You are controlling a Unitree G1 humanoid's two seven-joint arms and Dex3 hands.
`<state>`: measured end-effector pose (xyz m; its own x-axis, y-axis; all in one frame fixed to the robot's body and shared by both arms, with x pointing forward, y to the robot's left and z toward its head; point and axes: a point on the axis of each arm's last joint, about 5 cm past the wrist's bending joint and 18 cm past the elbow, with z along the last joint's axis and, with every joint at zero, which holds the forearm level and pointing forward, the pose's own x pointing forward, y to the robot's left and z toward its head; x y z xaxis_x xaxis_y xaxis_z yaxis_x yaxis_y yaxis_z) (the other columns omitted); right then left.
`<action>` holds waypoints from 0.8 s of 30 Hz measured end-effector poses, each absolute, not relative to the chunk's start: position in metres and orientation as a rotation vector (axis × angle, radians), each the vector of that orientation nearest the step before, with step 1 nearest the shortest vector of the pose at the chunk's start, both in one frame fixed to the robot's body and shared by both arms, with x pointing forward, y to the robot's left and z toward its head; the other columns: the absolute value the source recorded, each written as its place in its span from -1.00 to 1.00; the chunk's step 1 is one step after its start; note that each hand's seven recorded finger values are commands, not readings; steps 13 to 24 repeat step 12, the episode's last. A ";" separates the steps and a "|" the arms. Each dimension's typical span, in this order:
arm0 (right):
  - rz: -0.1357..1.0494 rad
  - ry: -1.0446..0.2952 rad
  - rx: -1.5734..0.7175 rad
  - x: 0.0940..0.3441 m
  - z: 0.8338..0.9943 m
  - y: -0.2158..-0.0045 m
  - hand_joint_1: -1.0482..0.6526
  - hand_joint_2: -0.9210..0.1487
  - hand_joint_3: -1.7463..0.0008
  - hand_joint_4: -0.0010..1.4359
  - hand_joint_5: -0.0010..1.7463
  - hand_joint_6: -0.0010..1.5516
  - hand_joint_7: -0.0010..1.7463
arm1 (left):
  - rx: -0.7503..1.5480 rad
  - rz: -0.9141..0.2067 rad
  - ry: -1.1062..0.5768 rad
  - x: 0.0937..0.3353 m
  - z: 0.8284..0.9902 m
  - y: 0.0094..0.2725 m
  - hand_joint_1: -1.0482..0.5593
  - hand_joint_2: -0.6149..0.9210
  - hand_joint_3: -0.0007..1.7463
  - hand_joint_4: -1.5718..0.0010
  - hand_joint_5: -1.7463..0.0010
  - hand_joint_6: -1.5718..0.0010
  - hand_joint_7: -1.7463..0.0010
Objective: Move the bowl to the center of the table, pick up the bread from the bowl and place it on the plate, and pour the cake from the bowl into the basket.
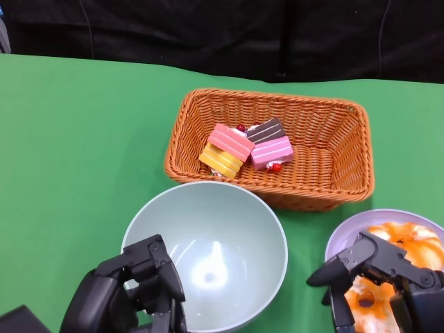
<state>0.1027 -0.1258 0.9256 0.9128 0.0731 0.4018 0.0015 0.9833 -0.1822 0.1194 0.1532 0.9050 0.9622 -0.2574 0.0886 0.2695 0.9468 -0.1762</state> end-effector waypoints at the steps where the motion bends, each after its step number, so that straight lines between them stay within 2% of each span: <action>1: 0.036 -0.420 -0.181 0.103 0.925 -0.126 0.30 0.31 -0.89 0.35 0.94 0.16 0.55 | -0.187 -0.269 -0.074 0.119 0.905 0.154 0.38 0.24 0.84 -0.26 -1.00 -0.10 -0.90; 6: 0.026 -0.422 -0.184 0.102 0.925 -0.126 0.26 0.31 -0.90 0.36 0.99 0.14 0.59 | -0.197 -0.275 -0.087 0.119 0.901 0.156 0.40 0.25 0.85 -0.26 -1.00 -0.12 -0.87; 24: 0.023 -0.418 -0.188 0.102 0.924 -0.126 0.25 0.31 -0.90 0.34 0.99 0.12 0.60 | -0.208 -0.288 -0.106 0.120 0.901 0.157 0.40 0.25 0.85 -0.25 -1.00 -0.11 -0.86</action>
